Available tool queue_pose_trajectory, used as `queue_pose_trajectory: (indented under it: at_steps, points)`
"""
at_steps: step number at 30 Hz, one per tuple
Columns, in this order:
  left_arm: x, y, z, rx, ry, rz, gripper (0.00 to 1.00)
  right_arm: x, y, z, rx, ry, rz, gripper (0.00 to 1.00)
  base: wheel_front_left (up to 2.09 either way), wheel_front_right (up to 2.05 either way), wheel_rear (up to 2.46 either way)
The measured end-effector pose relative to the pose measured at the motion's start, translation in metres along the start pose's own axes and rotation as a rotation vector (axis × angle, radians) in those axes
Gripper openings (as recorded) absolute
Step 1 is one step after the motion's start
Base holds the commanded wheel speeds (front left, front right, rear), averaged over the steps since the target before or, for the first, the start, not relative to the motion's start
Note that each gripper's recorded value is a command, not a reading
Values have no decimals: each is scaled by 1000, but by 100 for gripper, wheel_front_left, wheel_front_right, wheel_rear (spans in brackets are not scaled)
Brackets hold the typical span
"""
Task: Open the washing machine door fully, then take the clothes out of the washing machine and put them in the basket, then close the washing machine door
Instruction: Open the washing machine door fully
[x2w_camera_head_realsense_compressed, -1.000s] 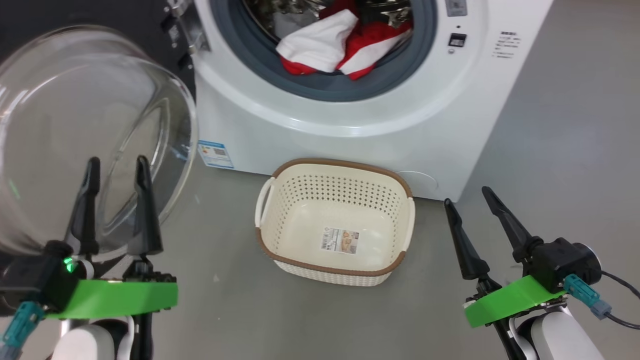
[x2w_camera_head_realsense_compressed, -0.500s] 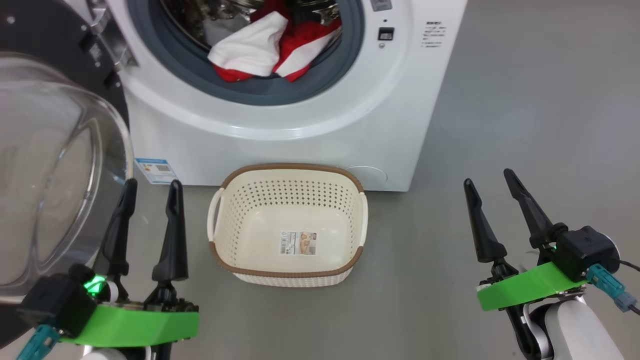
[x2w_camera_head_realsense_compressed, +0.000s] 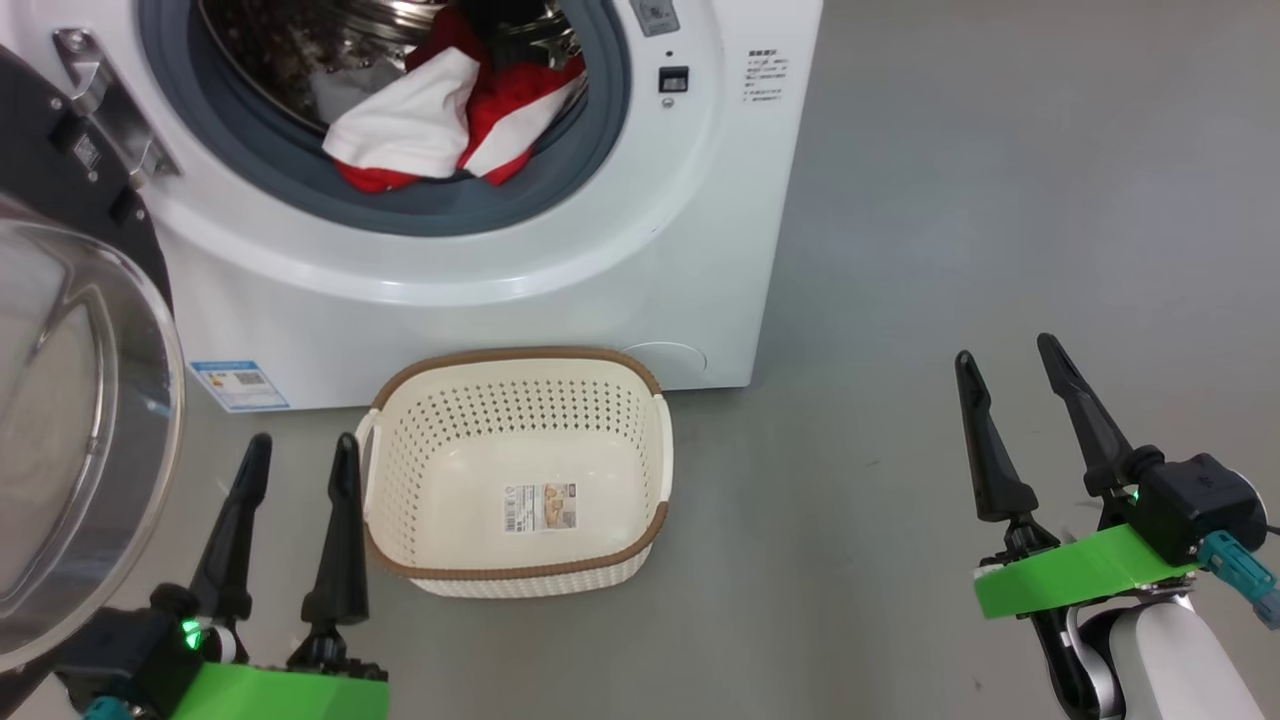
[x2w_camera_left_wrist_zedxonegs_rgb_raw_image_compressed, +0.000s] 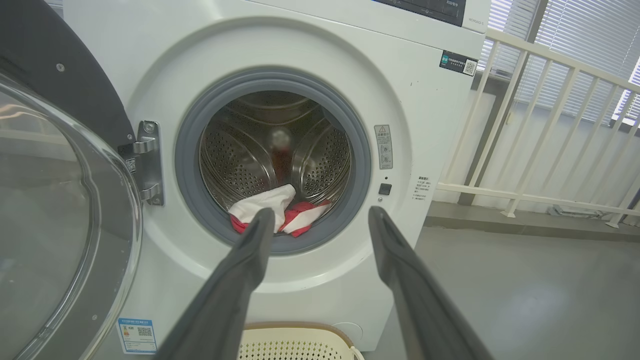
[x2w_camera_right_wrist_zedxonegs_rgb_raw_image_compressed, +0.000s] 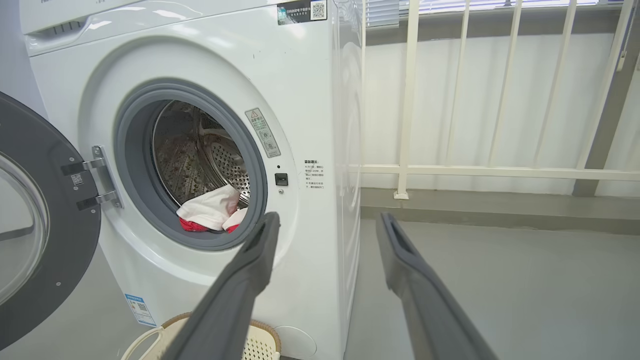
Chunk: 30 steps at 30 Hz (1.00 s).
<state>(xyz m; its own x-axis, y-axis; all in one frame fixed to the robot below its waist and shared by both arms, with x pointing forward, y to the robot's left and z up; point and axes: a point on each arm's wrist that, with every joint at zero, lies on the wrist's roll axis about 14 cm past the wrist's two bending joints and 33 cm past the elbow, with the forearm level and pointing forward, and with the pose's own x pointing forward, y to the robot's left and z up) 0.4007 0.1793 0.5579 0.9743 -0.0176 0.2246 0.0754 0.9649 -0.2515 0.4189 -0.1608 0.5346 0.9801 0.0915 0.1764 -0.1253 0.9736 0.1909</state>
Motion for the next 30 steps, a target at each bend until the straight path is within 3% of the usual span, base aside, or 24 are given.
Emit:
queue_pose_trajectory:
  at_steps: [18, 30]
  points:
    - [-33, 3, -16, 7, 85, 21, 100, -53, -24, 13, -21, -9, -90, 100, 0, 0, 0]
    - [-42, 7, -18, 58, 101, 31, 100, -60, -19, 17, -18, -20, -80, 100, 5, -5, 0]
